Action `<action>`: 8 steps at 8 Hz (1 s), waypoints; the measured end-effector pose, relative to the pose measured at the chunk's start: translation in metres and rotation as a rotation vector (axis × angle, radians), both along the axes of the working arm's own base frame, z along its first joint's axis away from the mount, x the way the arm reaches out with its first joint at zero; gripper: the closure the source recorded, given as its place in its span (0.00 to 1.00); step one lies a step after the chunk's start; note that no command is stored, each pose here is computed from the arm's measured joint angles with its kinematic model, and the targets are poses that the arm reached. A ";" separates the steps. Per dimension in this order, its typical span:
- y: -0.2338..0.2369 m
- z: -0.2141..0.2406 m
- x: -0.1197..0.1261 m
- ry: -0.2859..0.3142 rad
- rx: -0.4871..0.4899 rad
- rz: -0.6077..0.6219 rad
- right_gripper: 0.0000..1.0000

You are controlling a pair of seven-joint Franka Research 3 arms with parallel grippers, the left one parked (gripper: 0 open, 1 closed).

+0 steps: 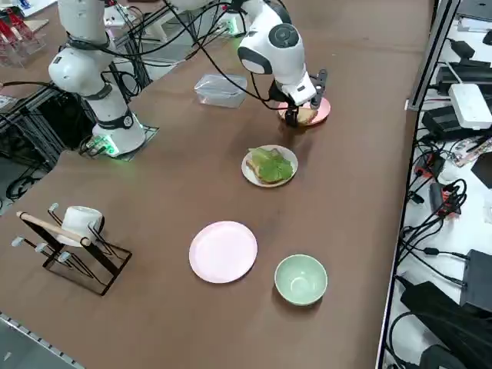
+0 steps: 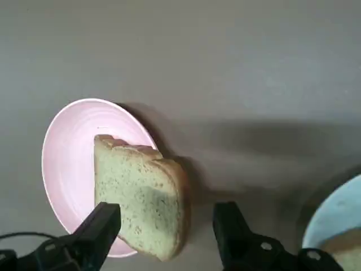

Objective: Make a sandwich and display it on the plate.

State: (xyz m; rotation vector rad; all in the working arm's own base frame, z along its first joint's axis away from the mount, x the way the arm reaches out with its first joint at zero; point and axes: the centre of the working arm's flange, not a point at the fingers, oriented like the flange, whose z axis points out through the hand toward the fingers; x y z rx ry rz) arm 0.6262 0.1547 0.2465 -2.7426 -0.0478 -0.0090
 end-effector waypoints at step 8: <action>0.005 -0.036 -0.009 0.022 -0.018 -0.001 0.04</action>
